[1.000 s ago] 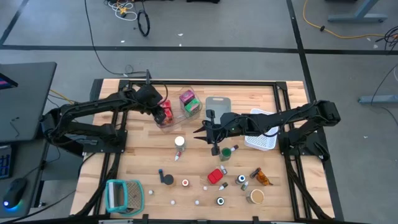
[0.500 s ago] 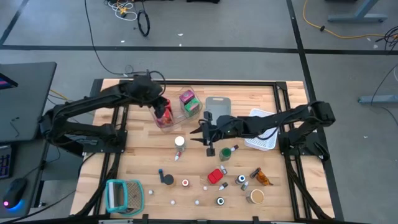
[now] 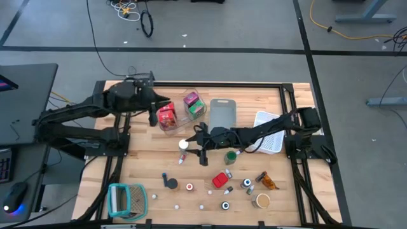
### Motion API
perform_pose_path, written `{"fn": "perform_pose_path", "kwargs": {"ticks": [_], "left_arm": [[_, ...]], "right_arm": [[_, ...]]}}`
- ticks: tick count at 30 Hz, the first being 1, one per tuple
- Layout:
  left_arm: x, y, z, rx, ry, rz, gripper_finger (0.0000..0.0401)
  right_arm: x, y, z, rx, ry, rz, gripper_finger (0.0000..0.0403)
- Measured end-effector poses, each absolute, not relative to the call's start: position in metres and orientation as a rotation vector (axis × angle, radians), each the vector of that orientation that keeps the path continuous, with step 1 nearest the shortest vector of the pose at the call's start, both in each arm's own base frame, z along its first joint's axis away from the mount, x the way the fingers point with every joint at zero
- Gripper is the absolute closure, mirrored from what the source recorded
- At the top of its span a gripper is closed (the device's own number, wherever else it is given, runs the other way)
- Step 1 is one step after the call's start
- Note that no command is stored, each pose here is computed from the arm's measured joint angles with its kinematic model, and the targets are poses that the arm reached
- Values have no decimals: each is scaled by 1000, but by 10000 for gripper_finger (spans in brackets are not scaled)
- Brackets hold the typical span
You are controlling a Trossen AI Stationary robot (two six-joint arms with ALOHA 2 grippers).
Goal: Pick & Place Kitchen Items
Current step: Put the white spice bottle into the gray bin
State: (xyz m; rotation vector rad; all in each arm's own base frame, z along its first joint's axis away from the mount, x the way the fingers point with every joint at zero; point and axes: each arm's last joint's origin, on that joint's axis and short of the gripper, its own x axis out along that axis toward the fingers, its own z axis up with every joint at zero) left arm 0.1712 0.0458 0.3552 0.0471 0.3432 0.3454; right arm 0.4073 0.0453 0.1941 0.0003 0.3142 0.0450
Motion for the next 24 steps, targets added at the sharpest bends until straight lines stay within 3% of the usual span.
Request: {"fn": "perform_pose_path", "kwargs": {"ticks": [15,24], "left_arm": [[179,30,320,160,199,254,346],[180,30,319,178,193,251,348]], "right_arm": [[424,36,163,106,213,-63,114],[423,35,160,121,237,-63,111]]}}
